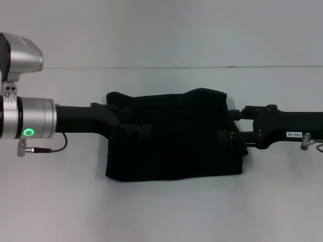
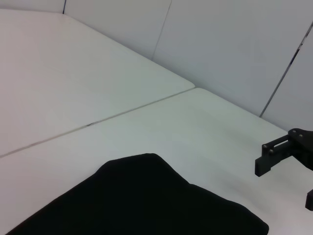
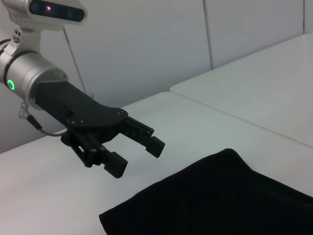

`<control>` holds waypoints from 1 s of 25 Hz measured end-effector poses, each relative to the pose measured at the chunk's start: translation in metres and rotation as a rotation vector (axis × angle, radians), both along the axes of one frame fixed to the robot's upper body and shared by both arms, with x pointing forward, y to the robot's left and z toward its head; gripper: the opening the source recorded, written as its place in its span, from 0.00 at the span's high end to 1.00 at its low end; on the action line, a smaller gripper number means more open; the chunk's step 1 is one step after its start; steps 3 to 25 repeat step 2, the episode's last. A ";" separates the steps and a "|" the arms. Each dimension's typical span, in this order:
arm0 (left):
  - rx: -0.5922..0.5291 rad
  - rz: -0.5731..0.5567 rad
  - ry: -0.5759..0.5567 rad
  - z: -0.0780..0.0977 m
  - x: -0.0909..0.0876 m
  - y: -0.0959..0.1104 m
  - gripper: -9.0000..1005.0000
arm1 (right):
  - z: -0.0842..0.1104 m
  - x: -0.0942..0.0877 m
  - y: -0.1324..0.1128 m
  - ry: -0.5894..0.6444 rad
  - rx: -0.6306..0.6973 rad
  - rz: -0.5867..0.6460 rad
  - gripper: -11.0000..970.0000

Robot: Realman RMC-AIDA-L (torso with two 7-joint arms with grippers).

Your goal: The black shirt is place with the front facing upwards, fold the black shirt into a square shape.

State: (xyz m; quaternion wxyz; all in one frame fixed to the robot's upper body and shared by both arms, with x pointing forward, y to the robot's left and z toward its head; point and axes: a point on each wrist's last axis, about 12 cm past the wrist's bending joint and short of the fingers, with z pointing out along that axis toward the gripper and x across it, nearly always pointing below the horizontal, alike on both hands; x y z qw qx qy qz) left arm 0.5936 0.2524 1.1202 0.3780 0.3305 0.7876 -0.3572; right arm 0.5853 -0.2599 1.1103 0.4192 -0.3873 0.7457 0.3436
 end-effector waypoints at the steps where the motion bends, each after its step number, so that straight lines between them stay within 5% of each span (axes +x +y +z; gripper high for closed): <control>1: 0.000 0.000 0.001 0.000 0.000 0.000 0.07 | 0.000 0.000 0.000 0.001 0.000 -0.002 0.18; 25: -0.001 -0.001 0.001 0.000 -0.001 0.000 0.07 | 0.000 0.000 0.000 0.001 0.000 -0.003 0.18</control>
